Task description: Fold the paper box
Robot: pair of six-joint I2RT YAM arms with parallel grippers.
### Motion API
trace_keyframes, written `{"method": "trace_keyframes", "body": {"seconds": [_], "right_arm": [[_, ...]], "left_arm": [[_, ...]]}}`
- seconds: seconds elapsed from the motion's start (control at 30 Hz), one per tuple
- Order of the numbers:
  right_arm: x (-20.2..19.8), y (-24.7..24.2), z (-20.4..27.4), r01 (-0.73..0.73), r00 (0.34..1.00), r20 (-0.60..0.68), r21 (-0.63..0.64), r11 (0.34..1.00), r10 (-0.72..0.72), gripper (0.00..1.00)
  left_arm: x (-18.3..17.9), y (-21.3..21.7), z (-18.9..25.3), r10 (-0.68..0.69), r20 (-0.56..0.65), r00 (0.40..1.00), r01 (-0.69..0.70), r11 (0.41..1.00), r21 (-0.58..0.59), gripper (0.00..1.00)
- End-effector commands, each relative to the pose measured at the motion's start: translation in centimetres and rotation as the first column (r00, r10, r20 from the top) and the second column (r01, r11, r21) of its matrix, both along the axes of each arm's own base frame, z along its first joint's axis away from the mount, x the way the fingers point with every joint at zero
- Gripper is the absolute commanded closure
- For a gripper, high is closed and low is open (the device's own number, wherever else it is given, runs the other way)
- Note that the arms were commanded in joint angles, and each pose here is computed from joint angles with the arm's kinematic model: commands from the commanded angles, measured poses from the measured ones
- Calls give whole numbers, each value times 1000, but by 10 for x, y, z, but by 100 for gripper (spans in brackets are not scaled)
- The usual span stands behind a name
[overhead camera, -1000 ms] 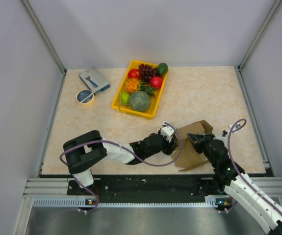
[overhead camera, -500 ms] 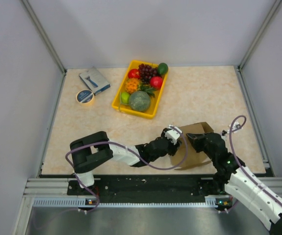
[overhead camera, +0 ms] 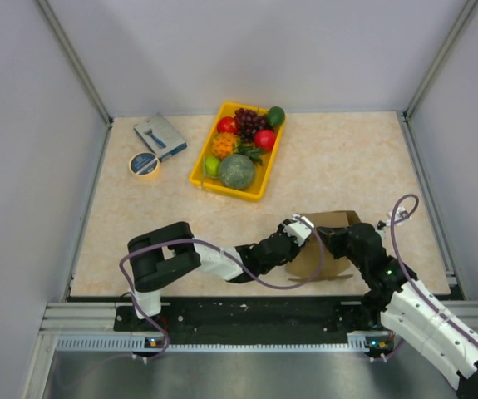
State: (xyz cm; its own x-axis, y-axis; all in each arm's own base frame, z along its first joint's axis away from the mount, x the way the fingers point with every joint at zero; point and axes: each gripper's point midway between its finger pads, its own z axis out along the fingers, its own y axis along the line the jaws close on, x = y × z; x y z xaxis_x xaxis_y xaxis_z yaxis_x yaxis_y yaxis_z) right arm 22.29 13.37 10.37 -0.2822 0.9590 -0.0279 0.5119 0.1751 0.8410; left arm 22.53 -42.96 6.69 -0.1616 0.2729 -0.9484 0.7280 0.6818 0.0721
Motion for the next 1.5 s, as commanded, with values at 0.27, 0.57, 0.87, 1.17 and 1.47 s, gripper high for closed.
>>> {"method": "trace_keyframes", "body": {"seconds": [0.27,0.57,0.87,1.17,1.47], "right_arm": [[1,11,21,-24,1000,-18,31,999,24,100],[-4,11,10,-10,998,-64,63,998,14,100],[-1,-4,8,-7,1000,0,-63,998,7,81],[5,-18,16,47,996,76,-114,992,-38,32],[14,-18,4,93,995,47,-97,991,-89,80]], "left_arm": [[11,-12,18,59,41,997,-57,997,-44,44],[29,-8,10,201,43,979,-201,980,-1,58],[35,1,-1,256,73,964,-259,965,35,90],[31,1,0,231,67,971,-232,973,10,100],[28,2,1,229,60,972,-227,973,-44,100]]}}
